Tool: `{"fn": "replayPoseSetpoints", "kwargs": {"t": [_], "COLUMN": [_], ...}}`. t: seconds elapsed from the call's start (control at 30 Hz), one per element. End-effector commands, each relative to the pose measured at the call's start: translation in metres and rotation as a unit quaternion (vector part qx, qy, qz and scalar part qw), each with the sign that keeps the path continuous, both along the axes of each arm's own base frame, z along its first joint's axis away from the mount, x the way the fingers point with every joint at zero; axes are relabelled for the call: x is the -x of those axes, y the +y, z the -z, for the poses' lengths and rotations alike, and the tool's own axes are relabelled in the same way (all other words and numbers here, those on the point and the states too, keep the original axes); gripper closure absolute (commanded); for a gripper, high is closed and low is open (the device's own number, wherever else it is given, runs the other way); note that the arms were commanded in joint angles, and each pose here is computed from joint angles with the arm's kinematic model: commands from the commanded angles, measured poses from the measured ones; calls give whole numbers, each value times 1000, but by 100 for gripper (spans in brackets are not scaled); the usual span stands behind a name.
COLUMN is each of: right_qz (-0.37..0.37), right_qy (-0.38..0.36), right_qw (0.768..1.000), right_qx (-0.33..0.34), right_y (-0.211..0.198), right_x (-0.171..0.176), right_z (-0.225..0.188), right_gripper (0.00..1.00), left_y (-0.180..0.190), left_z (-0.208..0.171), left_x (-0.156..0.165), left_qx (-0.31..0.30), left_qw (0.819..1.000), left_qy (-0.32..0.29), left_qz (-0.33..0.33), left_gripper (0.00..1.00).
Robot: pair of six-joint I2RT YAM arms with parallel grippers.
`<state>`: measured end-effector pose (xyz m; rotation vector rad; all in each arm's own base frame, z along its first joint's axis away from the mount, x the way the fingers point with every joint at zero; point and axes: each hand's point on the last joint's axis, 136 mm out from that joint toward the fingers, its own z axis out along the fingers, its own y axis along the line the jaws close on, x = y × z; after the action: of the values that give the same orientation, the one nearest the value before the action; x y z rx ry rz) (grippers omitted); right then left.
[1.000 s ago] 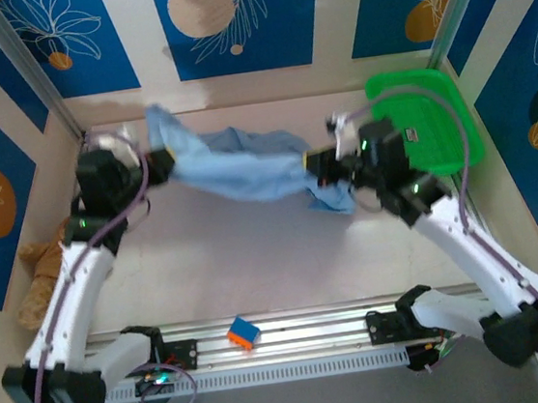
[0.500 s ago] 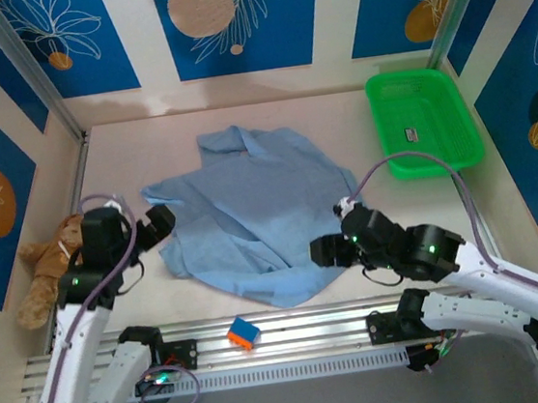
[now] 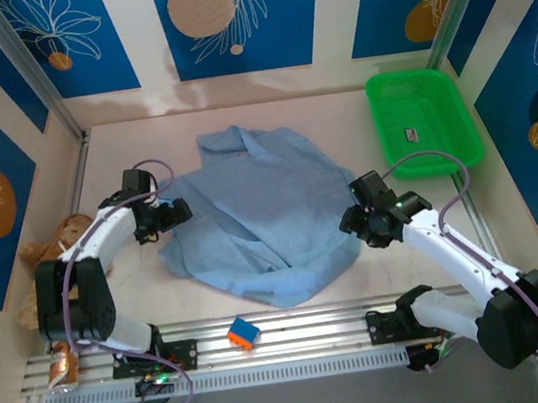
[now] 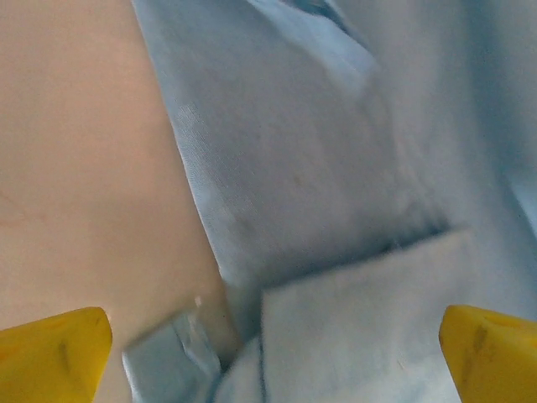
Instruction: Fold and stack the long sleeve shirts
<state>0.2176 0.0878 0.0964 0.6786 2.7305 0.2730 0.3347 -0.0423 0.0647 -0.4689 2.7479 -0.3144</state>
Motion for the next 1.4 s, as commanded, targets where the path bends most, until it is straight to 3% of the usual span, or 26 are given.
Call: {"fn": "replayPoseSetpoints", "kwargs": {"t": [0.0, 0.2, 0.27, 0.33, 0.4, 0.53, 0.6, 0.73, 0.93, 0.97, 1.0, 1.1, 1.13, 1.23, 1.37], "right_qz": [-15, -8, -3, 9, 24, 41, 33, 24, 37, 37, 26, -48, -79, -188, -349], "right_qy": [43, 78, 83, 80, 74, 32, 11, -11, -11, -9, -10, -45, -60, -108, -141], "right_qw": [998, 997, 996, 997, 997, 998, 998, 997, 997, 997, 997, 997, 995, 976, 927], "right_qx": [-39, -25, -10, -3, -3, -31, -51, -73, -70, -67, -66, -46, -27, 18, 8], "right_y": [16, 23, 23, 21, 16, 14, 17, 16, -3, -5, -3, 21, 31, 71, 157], "right_x": [15, -6, -20, -34, -46, -75, -90, -109, -121, -121, -120, -115, -112, -98, -78], "right_z": [31, 66, 70, 73, 73, 63, 57, 45, 35, 32, 28, 0, -14, -54, -77], "right_gripper": [38, 41, 50, 69, 83, 94, 96, 96, 91, 85, 76, 55, 50, 41, 37], "left_y": [1, 13, 14, 15, 20, 18, 14, 13, 18, 16, 10, 1, 0, 5, 9], "left_z": [15, 37, 45, 53, 56, 58, 55, 41, 4, 2, -3, -24, -34, -70, -97], "left_x": [-21, -48, -57, -67, -78, -112, -133, -178, -237, -240, -241, -226, -219, -189, -143], "left_qx": [28, 9, 9, 6, 0, 13, 24, 27, 11, 19, 35, 68, 73, 77, 91], "left_qw": [999, 999, 998, 998, 998, 999, 999, 999, 995, 995, 995, 992, 990, 987, 984], "left_qy": [-6, 9, 20, 28, 26, 13, 1, -34, -94, -93, -91, -105, -118, -139, -149], "left_qz": [-20, -48, -51, -50, -54, -42, -34, -26, -15, -12, -8, -13, -16, -25, -32], "left_gripper": [0, 3, 8, 17, 33, 69, 84, 91, 88, 81, 65, 31, 24, 14, 7]}}
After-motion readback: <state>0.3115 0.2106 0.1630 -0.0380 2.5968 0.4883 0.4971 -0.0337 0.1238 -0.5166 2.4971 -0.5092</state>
